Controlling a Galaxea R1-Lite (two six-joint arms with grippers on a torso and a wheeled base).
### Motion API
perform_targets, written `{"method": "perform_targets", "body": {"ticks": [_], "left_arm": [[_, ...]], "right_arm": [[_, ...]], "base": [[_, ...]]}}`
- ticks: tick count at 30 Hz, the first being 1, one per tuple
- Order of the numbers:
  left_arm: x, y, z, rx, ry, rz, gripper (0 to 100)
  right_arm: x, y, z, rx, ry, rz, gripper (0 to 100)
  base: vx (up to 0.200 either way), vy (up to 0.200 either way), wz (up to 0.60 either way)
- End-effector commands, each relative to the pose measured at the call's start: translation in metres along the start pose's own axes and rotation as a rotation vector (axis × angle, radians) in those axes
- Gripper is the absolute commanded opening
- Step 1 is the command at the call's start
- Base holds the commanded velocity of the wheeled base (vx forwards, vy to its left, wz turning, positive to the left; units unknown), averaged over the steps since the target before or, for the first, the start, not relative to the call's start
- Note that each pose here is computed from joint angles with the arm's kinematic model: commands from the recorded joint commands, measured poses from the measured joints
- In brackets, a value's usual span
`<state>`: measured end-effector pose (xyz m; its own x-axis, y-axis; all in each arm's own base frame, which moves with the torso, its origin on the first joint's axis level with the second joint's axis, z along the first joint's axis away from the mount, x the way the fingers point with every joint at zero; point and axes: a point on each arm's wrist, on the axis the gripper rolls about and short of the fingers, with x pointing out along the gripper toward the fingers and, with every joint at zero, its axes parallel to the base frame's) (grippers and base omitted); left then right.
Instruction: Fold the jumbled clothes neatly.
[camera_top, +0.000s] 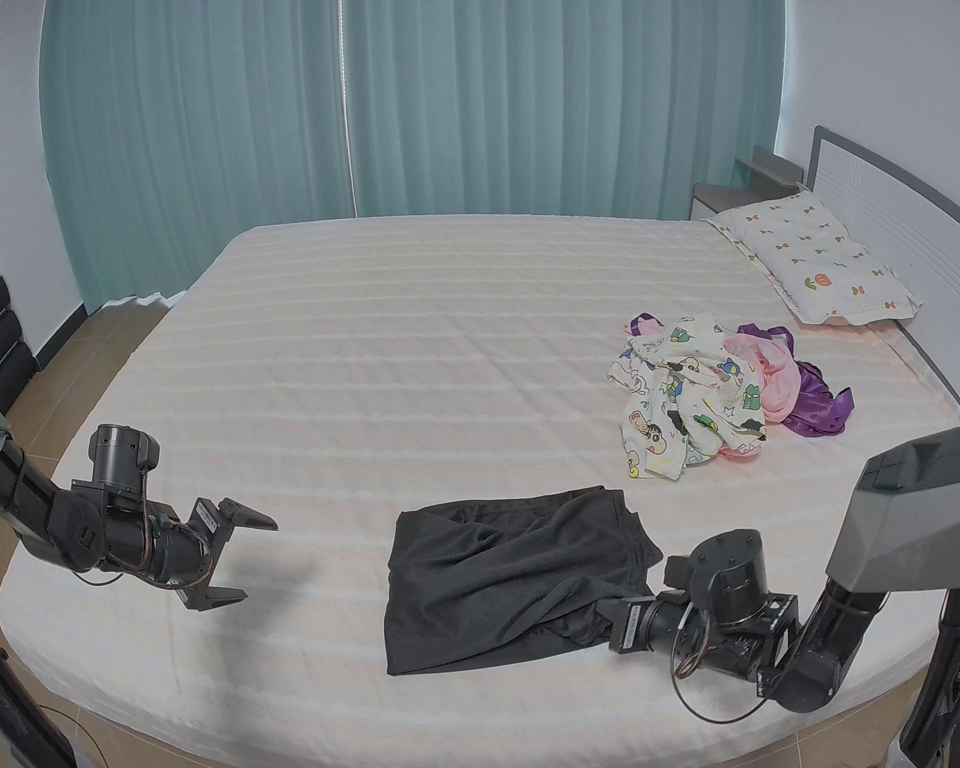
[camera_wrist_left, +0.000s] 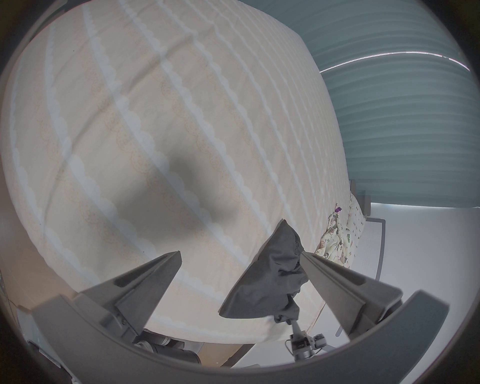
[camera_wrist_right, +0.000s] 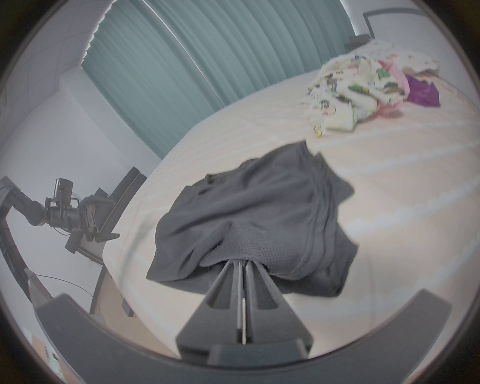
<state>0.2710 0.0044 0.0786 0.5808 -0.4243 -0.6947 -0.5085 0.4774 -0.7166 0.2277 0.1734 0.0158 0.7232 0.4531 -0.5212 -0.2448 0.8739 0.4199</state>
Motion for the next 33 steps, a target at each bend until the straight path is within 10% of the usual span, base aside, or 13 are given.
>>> {"method": "perform_targets", "body": {"ticks": [1, 19, 33], "left_arm": [[0.000, 0.001, 0.000, -0.001, 0.000, 0.003, 100], [0.000, 0.001, -0.001, 0.002, 0.003, 0.004, 100], [0.001, 0.003, -0.003, 0.021, 0.010, 0.011, 100]], "right_arm": [[-0.011, -0.008, 0.029, -0.030, -0.097, 0.001, 0], [-0.027, -0.029, 0.057, -0.300, -0.147, 0.060, 0], [-0.043, -0.074, 0.015, -0.455, 0.087, 0.013, 0]], "base": [[0.000, 0.000, 0.00], [0.000, 0.000, 0.00], [0.000, 0.000, 0.00]]}}
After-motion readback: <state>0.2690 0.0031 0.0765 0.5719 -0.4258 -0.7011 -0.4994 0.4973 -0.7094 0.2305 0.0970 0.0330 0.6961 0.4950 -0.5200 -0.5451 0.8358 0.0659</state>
